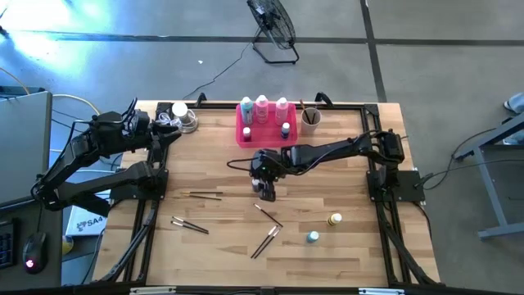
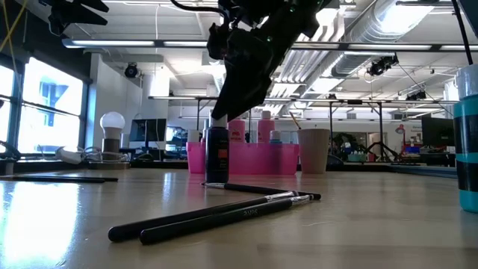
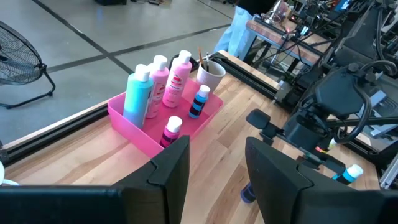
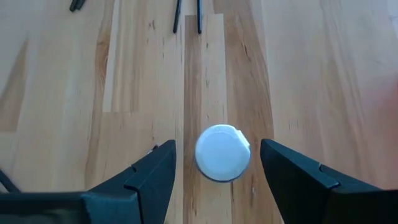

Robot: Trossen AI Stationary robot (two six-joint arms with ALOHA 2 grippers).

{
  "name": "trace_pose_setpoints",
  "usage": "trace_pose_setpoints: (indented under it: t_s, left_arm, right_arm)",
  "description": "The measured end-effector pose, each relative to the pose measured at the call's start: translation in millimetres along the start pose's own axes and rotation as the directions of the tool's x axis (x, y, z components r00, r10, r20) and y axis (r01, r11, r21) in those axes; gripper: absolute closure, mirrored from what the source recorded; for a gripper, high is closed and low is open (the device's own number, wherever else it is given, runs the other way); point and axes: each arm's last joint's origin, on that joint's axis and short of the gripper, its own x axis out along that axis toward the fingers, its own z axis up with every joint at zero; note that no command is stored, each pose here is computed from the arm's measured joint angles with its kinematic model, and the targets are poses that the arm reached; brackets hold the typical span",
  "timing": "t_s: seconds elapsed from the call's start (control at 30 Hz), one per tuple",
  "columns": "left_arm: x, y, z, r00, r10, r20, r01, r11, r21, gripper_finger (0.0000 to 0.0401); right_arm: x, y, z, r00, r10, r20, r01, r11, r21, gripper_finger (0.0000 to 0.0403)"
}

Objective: Pick & Place Paint Supplies
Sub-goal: Put the small purple paint bottle into the pink bin

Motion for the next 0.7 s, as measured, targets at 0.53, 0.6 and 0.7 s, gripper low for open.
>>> trace_pose_setpoints:
  t_s: [0.53, 0.6, 0.7]
  left_arm:
    - [0.0, 0.0, 0.0, 1.000, 0.000, 0.000, 0.000, 1.000, 0.000, 0.0249]
    - [0.0, 0.0, 0.0, 1.000, 0.000, 0.000, 0.000, 1.000, 0.000, 0.0249]
    - [-0.1, 0.0, 0.0, 1.000, 0.000, 0.000, 0.000, 1.000, 0.000, 0.0249]
  right_arm:
    - [-0.1, 0.0, 0.0, 1.000, 0.000, 0.000, 0.000, 1.000, 0.000, 0.0205]
    - [-0.1, 0.0, 0.0, 1.000, 0.000, 0.000, 0.000, 1.000, 0.000, 0.0215]
    - [-0.1, 0.0, 0.0, 1.000, 0.000, 0.000, 0.000, 1.000, 0.000, 0.0227]
